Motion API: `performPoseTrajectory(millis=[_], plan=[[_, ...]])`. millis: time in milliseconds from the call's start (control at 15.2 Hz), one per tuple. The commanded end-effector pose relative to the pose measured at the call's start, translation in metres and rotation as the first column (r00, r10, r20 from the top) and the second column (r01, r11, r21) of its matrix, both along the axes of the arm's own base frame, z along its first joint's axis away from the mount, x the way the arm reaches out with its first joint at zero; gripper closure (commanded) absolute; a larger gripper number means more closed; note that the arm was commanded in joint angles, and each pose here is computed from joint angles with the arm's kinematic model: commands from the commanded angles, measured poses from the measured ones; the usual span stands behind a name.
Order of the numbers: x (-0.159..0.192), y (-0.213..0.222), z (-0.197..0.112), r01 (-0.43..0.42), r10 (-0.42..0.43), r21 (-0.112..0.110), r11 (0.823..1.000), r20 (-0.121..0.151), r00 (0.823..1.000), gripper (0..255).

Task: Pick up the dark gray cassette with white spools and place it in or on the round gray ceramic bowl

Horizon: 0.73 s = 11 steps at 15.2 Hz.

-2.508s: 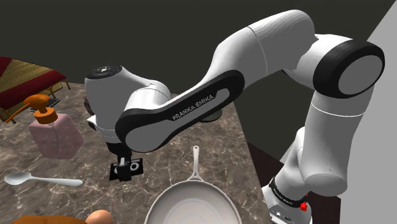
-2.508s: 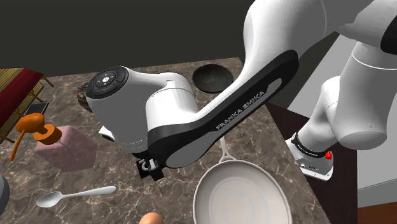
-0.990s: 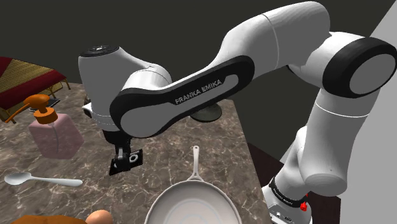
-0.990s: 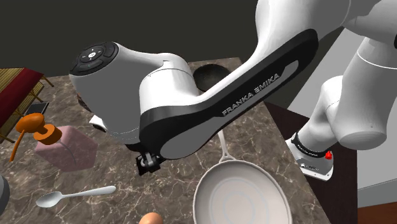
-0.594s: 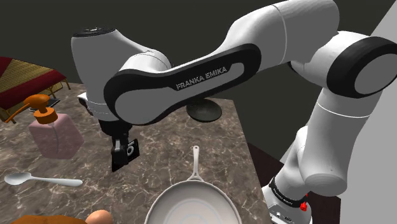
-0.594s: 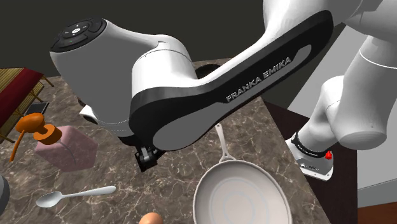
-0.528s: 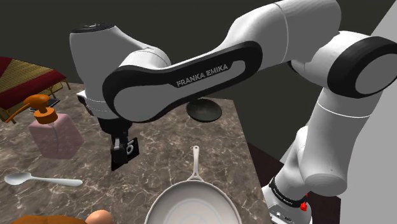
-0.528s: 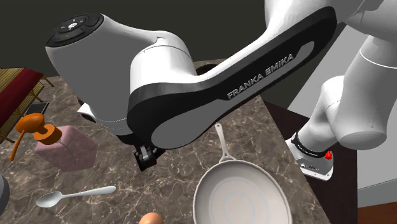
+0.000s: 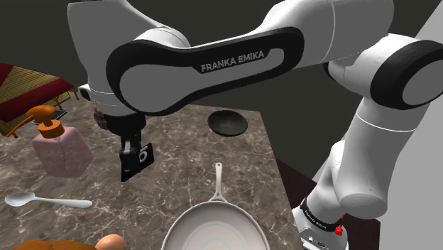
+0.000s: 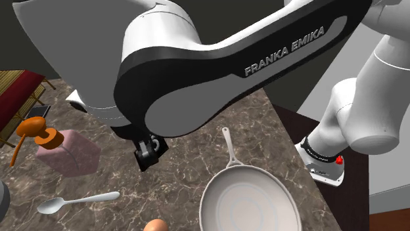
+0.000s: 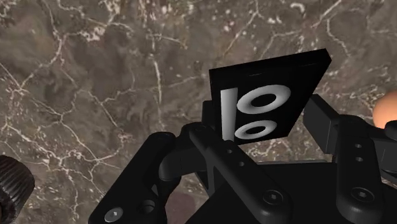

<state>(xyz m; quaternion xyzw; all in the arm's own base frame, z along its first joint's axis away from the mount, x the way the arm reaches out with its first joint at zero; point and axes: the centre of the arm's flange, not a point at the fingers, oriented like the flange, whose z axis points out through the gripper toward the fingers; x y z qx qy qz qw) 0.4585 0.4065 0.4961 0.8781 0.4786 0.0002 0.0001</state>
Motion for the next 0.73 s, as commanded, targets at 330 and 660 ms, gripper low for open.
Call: performPoseTrajectory(millis=[330, 660], plan=[[0.001, -0.066, 0.01, 0.0, 0.0, 0.0, 1.0, 0.0, 1.0, 255], [0.002, -0.132, 0.012, 0.0, 0.0, 0.0, 1.0, 0.0, 1.0, 255]])
